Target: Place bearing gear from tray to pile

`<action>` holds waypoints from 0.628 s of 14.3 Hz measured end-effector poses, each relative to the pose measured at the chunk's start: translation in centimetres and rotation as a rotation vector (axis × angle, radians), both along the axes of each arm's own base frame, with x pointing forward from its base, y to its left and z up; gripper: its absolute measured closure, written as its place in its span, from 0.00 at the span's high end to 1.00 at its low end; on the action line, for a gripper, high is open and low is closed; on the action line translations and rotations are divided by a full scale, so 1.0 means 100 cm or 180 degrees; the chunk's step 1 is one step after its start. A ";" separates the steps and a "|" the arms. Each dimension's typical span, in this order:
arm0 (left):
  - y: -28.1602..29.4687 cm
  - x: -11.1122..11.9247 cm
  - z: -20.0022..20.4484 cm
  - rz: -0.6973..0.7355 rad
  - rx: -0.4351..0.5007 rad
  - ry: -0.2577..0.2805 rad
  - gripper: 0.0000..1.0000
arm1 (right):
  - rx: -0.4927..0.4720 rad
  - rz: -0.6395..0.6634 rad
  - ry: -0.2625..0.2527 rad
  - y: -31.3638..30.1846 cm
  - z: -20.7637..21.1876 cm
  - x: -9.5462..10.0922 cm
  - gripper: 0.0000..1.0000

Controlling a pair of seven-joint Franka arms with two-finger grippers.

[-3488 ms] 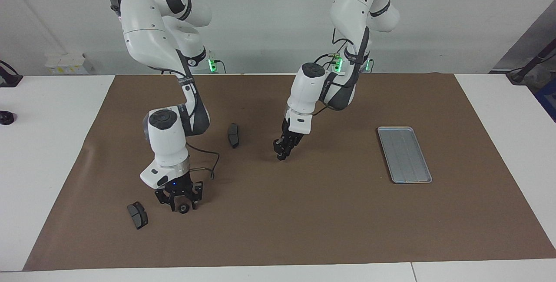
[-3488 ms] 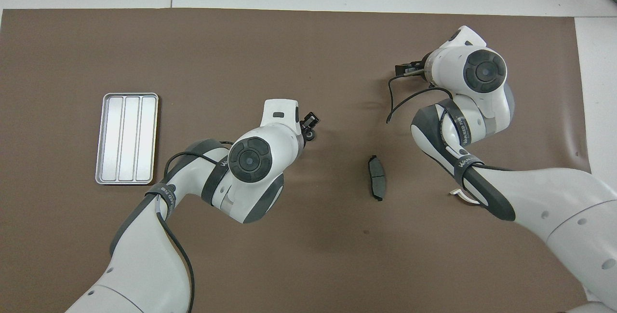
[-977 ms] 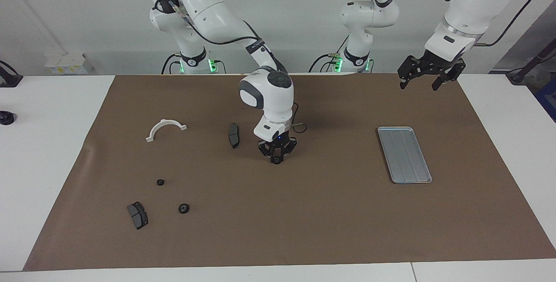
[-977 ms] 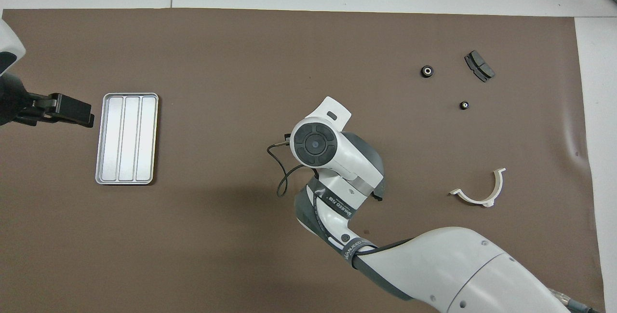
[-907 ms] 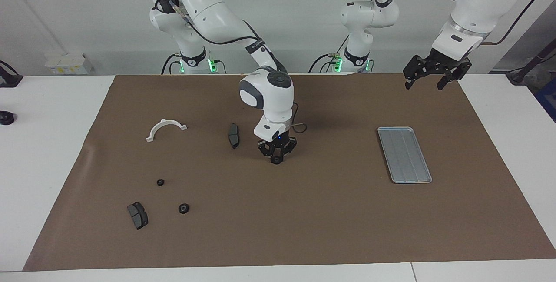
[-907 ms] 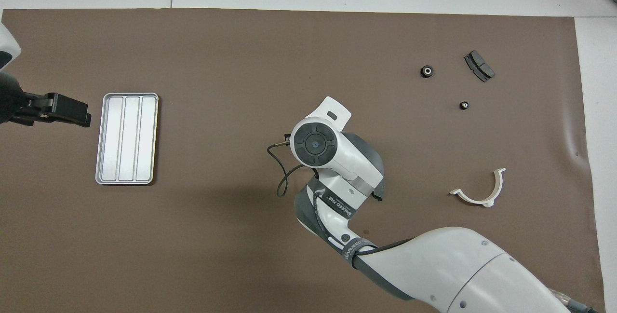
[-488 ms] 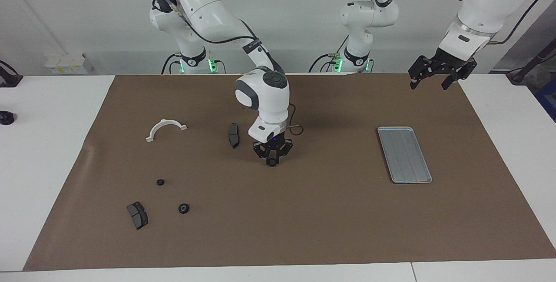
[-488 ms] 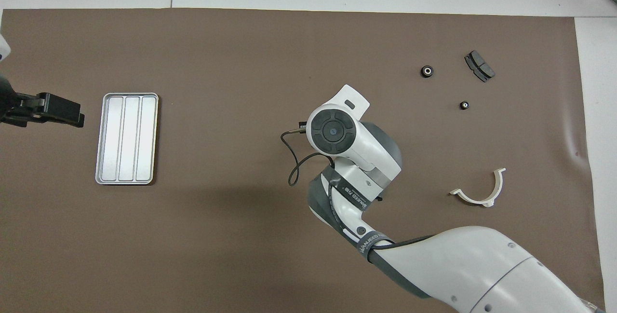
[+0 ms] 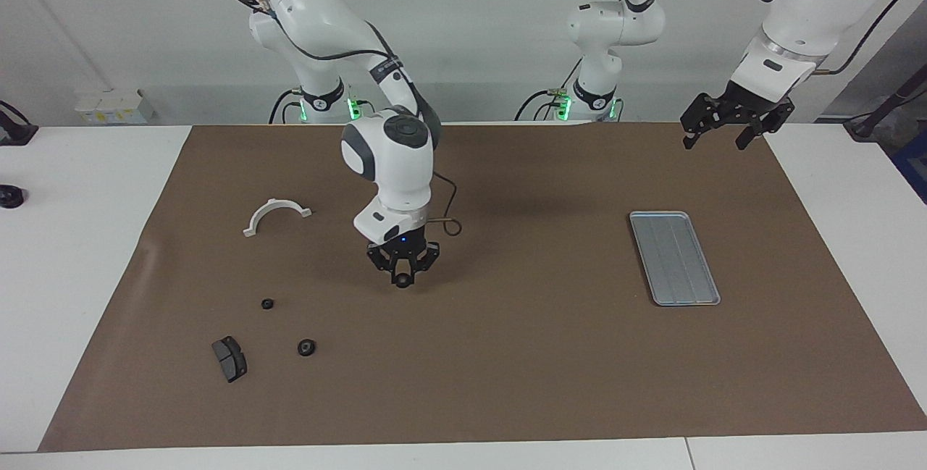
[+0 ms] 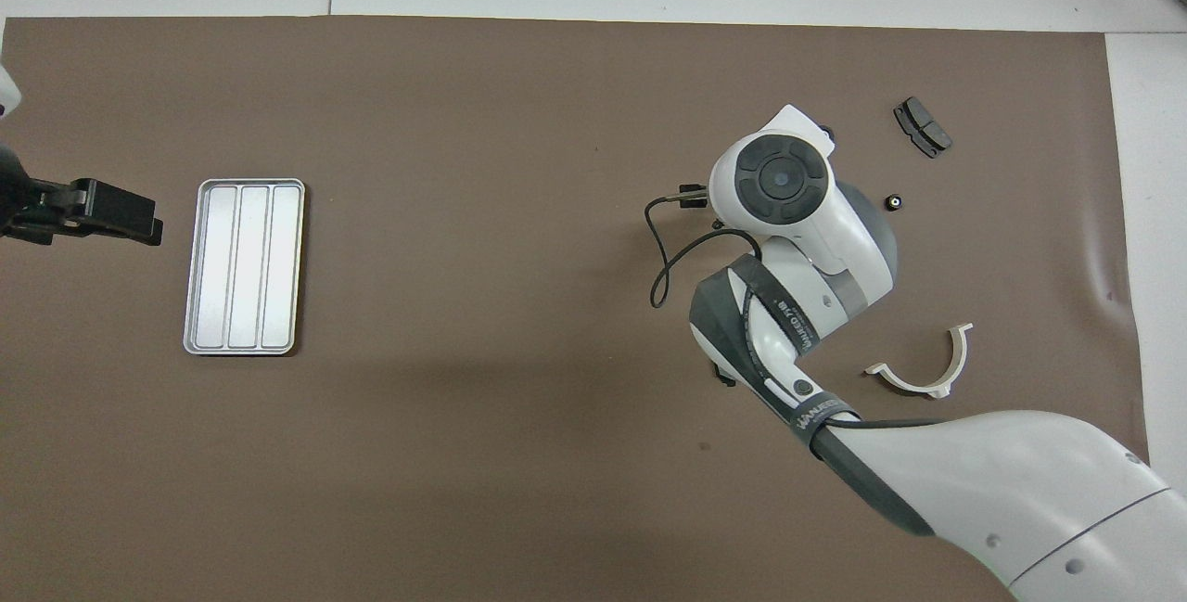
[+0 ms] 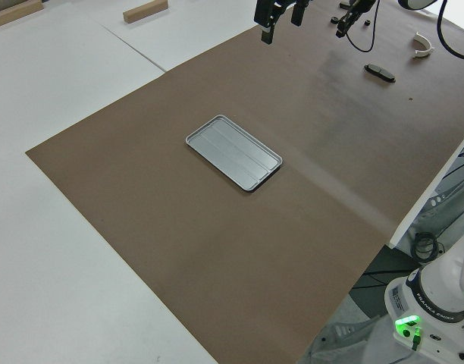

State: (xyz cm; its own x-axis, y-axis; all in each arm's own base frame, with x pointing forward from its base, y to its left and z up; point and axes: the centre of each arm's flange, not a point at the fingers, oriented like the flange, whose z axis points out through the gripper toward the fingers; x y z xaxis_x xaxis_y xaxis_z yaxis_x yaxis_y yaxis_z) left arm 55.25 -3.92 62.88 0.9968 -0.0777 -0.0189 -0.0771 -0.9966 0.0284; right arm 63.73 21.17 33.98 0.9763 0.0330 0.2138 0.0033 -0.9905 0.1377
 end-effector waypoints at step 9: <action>0.000 0.000 0.000 0.0000 0.0000 0.0000 1.00 | -0.0083 -0.0132 0.0256 -0.090 -0.030 -0.004 0.35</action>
State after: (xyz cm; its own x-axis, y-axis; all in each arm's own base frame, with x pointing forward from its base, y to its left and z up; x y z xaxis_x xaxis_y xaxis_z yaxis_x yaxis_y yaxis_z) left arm 55.25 -3.92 62.88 0.9968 -0.0777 -0.0189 -0.0771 -0.9966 0.0284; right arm 63.36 12.20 31.02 0.9909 -0.0034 0.1344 -0.0257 -0.9861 0.1644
